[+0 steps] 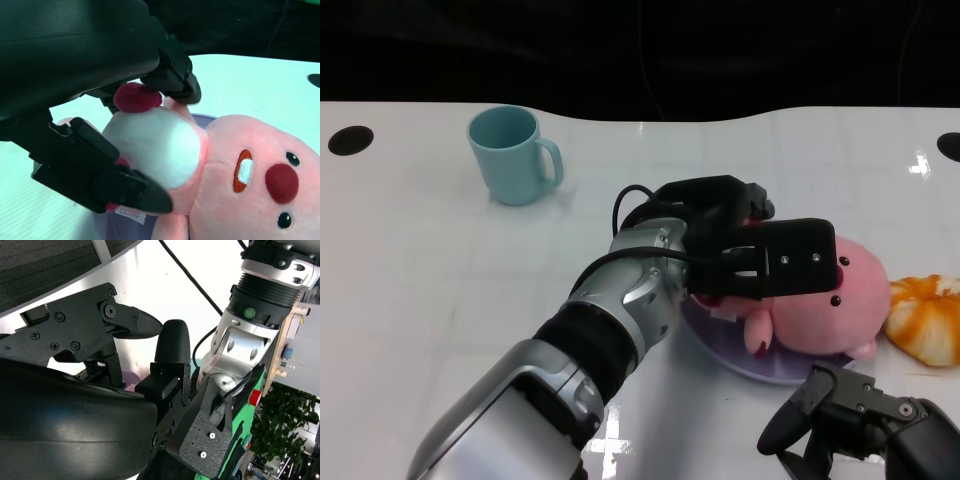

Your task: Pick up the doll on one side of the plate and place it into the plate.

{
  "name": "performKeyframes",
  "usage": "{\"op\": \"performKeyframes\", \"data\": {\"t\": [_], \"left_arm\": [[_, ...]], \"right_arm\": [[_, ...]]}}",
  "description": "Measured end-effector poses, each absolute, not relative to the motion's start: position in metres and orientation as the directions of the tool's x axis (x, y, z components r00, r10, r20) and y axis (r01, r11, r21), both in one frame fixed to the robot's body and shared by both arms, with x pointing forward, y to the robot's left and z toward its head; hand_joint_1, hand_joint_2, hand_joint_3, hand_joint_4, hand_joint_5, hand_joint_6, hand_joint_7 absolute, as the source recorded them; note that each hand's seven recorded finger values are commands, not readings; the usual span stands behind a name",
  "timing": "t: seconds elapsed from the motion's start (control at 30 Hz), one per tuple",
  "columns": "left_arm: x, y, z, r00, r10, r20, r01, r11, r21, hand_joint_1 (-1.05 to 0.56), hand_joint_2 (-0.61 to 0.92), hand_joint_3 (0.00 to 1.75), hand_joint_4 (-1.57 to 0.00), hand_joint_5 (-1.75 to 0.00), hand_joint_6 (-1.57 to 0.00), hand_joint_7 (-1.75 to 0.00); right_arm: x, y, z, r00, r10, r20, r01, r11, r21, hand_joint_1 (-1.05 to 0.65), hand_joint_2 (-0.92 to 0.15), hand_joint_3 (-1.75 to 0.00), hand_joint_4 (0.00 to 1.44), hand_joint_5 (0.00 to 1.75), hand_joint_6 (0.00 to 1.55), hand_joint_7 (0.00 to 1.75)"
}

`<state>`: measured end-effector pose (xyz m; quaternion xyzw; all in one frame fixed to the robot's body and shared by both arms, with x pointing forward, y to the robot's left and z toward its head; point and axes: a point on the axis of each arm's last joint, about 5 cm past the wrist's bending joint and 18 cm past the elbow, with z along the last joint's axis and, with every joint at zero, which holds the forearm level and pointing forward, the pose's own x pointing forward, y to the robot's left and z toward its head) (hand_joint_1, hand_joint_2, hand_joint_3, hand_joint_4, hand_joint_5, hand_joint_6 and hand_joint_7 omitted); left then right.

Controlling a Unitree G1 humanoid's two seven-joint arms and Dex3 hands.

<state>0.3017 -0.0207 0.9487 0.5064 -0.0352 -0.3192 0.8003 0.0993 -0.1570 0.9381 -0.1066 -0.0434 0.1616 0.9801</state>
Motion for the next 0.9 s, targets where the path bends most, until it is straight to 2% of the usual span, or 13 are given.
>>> {"op": "performKeyframes", "data": {"t": [0.13,0.2,0.53,0.9], "left_arm": [[0.302,-0.02,0.955,0.769,-0.585,-0.259,0.482,0.264,0.835,-0.97,0.92,0.58,0.0,-0.04,-0.03,-0.01],[0.302,-0.019,0.958,0.756,-0.603,-0.255,0.485,0.255,0.836,-1.01,0.92,0.61,0.0,-0.01,-0.02,-0.01],[0.295,0.001,0.966,0.73,-0.648,-0.217,0.474,0.251,0.844,-1.04,0.92,0.64,0.0,0.0,-0.02,-0.01],[0.279,0.046,0.975,0.748,-0.661,-0.063,0.432,0.413,0.802,-1.01,0.92,0.62,-0.1,-0.07,-0.1,-0.05]], "right_arm": [[0.099,-0.158,0.938,0.944,0.327,0.052,-0.308,0.925,-0.222,-0.26,-0.77,-0.68,0.64,1.63,0.58,1.3],[0.099,-0.158,0.938,0.943,0.328,0.053,-0.31,0.926,-0.216,-0.26,-0.77,-0.68,0.64,1.63,0.58,1.3],[0.1,-0.161,0.938,0.945,0.322,0.054,-0.305,0.929,-0.209,-0.25,-0.76,-0.69,0.65,1.64,0.57,1.3],[0.099,-0.163,0.938,0.946,0.32,0.048,-0.303,0.928,-0.218,-0.26,-0.76,-0.7,0.63,1.64,0.57,1.31]]}}
